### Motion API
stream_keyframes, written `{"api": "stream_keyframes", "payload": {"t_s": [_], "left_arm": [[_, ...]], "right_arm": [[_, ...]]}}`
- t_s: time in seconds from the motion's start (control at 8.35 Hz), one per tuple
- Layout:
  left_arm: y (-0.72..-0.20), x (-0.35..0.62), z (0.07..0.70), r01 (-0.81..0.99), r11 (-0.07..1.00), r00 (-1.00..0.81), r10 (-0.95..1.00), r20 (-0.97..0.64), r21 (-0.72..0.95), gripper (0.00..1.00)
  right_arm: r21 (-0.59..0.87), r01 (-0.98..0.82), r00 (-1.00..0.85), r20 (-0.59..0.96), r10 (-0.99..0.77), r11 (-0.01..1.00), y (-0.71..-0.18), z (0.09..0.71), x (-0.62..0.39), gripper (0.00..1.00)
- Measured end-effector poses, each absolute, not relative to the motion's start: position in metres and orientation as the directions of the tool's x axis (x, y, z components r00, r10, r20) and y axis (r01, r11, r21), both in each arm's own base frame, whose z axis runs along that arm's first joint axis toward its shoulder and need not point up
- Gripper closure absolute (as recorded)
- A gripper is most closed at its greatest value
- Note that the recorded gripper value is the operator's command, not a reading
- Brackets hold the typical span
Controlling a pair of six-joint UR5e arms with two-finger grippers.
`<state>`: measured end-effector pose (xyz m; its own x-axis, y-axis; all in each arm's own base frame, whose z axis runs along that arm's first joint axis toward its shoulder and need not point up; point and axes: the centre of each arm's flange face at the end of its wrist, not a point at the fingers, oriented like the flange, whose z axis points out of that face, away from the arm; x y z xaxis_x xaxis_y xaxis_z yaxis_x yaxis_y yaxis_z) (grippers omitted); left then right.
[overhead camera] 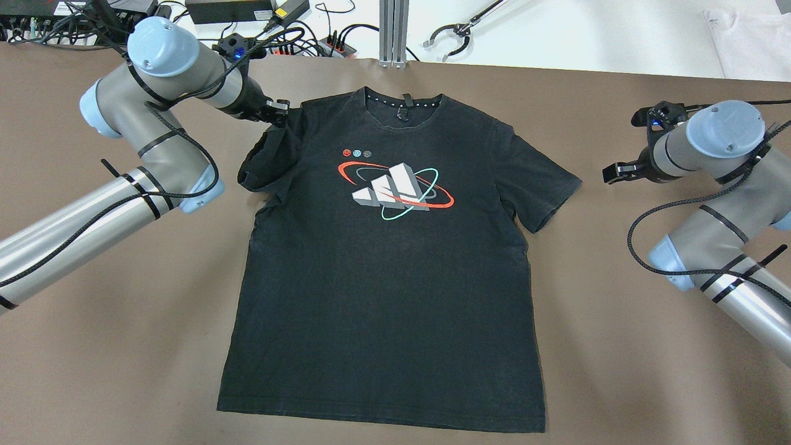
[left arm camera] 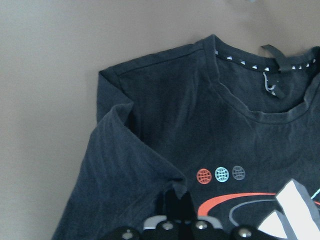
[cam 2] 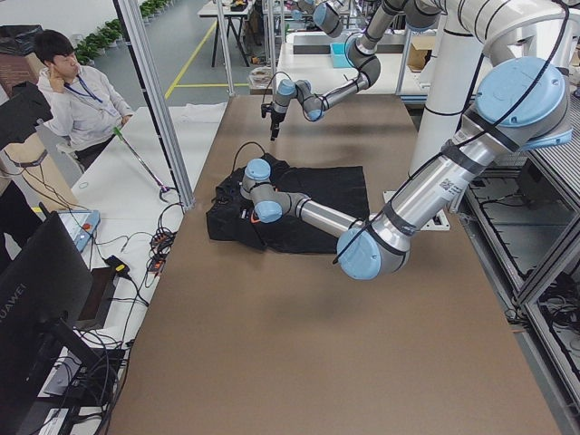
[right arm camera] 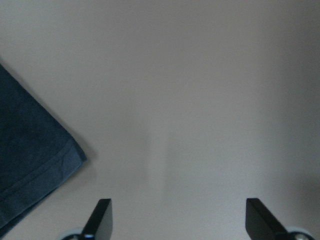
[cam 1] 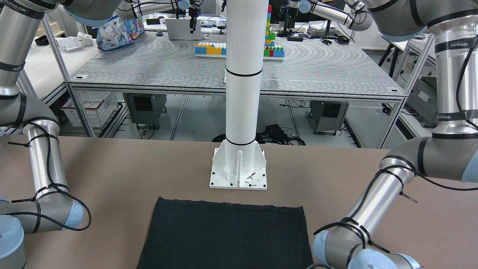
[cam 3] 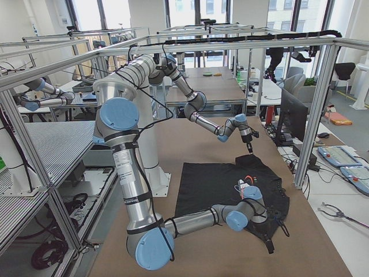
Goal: Fold clothes
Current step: 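Grasp the sleeve nearest the left gripper and fold it onto the shirt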
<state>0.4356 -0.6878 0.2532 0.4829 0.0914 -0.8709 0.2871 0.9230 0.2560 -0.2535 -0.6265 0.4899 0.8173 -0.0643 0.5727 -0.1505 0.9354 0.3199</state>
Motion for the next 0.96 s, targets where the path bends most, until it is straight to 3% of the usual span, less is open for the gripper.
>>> {"api": "stream_keyframes", "payload": {"t_s": [0.6, 0.84, 0.96], "left_arm": [[-0.647, 0.51, 0.197, 0.335, 0.92, 0.472, 0.022, -0.881, 0.202, 1.0], [-0.639, 0.524, 0.196, 0.351, 0.915, 0.474, 0.009, -0.88, 0.198, 0.01], [-0.637, 0.527, 0.196, 0.351, 0.914, 0.475, 0.016, -0.88, 0.206, 0.0]], "right_arm": [[0.32, -0.145, 0.817, 0.572, -0.069, 0.936, -0.627, 0.489, -0.259, 0.06], [0.32, -0.139, 0.817, 0.572, -0.075, 0.937, -0.625, 0.489, -0.263, 0.06], [0.32, -0.137, 0.817, 0.572, -0.076, 0.937, -0.625, 0.489, -0.265, 0.06]]}}
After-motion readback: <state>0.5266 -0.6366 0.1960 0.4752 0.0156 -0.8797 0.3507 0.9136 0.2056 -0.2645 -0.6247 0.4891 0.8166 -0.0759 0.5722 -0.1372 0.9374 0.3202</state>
